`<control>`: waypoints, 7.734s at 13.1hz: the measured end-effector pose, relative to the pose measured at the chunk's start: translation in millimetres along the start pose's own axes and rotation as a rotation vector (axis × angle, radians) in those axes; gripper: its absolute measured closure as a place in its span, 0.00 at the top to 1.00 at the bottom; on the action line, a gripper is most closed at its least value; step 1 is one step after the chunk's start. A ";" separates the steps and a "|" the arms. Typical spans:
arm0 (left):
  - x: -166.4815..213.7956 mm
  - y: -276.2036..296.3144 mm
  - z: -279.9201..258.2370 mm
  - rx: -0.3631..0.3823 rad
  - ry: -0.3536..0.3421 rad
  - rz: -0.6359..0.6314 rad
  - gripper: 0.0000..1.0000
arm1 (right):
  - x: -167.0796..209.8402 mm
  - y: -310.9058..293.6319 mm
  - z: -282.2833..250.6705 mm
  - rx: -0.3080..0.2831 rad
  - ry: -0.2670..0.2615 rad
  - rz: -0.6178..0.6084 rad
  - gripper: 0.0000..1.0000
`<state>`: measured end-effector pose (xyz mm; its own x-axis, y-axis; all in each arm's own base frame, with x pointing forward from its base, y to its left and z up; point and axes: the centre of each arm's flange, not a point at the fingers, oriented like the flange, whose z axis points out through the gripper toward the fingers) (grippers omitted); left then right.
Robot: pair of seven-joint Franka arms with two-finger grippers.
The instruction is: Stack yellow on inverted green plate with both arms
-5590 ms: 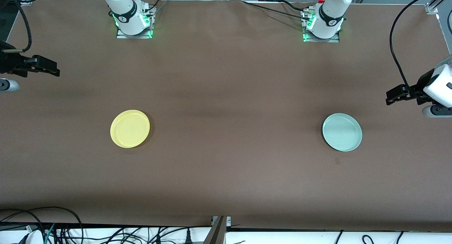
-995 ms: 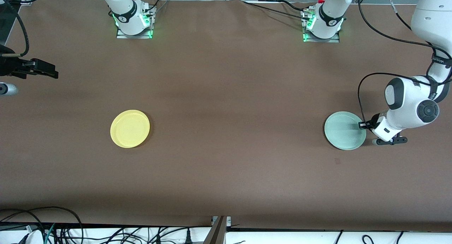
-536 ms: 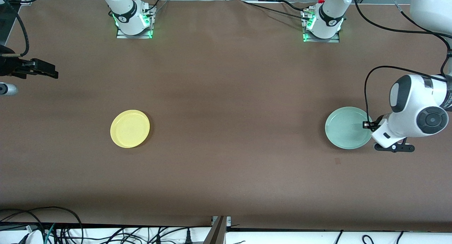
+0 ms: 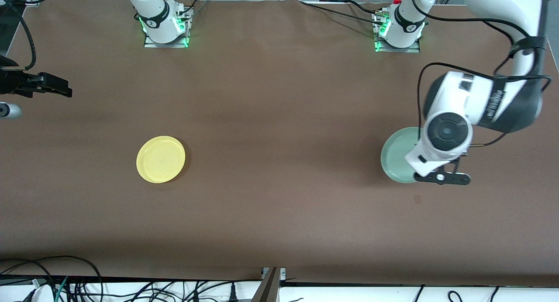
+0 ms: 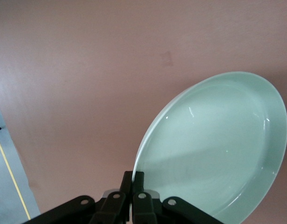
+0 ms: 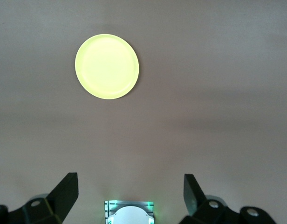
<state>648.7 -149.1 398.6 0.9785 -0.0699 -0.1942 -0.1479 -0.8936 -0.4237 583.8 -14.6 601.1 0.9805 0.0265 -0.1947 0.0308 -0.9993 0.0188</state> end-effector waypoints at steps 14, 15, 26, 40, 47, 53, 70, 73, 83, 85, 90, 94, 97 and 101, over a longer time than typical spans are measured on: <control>-69.0 306.6 -41.4 0.495 0.398 0.044 0.03 | 11.1 23.6 20.1 0.011 -0.039 0.032 1.00; -76.9 328.4 -37.2 0.538 0.443 0.054 0.03 | 13.8 30.6 25.4 0.013 -0.049 0.043 1.00; -122.9 451.2 18.1 0.894 0.696 0.113 0.03 | 118.6 70.2 254.3 0.153 -0.199 0.081 1.00; -157.8 511.2 34.3 0.939 0.814 0.142 0.03 | 97.0 28.6 402.8 0.117 0.046 0.070 1.00; -201.5 544.3 39.9 0.866 0.818 0.151 0.46 | 90.8 19.9 397.3 0.205 0.102 0.127 1.00; -236.5 568.6 39.4 0.722 0.771 0.115 1.00 | 88.4 19.4 402.9 0.235 0.101 0.142 0.88; -88.6 368.0 -123.8 -0.182 0.309 -0.168 1.00 | 96.1 -8.4 357.2 0.275 0.073 0.045 0.02; -59.5 284.0 -144.8 -0.223 0.265 -0.192 1.00 | 98.4 -35.2 341.4 0.307 0.064 0.003 0.02; -59.5 15.6 -199.5 -0.390 0.159 -0.147 1.00 | 77.3 -227.4 339.9 0.412 0.031 -0.031 0.02; -75.1 -26.6 -208.4 -0.402 0.143 -0.179 1.00 | 67.9 -264.0 345.1 0.404 0.020 -0.019 0.02; -109.7 -104.5 -219.1 -0.429 0.121 -0.187 1.00 | 27.4 -370.7 371.6 0.381 0.008 -0.008 0.02; -111.2 -173.7 -183.7 -0.464 0.060 -0.173 1.00 | 19.0 -388.3 383.7 0.373 0.001 0.002 0.02; -114.1 -184.4 -153.1 -0.479 0.029 -0.174 1.00 | 20.1 -392.1 394.3 0.375 0.018 0.005 0.02; -134.6 -177.7 -121.3 -0.494 0.033 -0.184 1.00 | 17.4 -407.9 400.2 0.388 0.063 0.023 0.02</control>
<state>560.7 -34.7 607.3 0.9870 0.1009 -0.1248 0.1042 -0.9943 0.0206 510.7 383.7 197.6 0.9905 -0.0062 -0.1377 -0.0548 -0.9344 -0.3519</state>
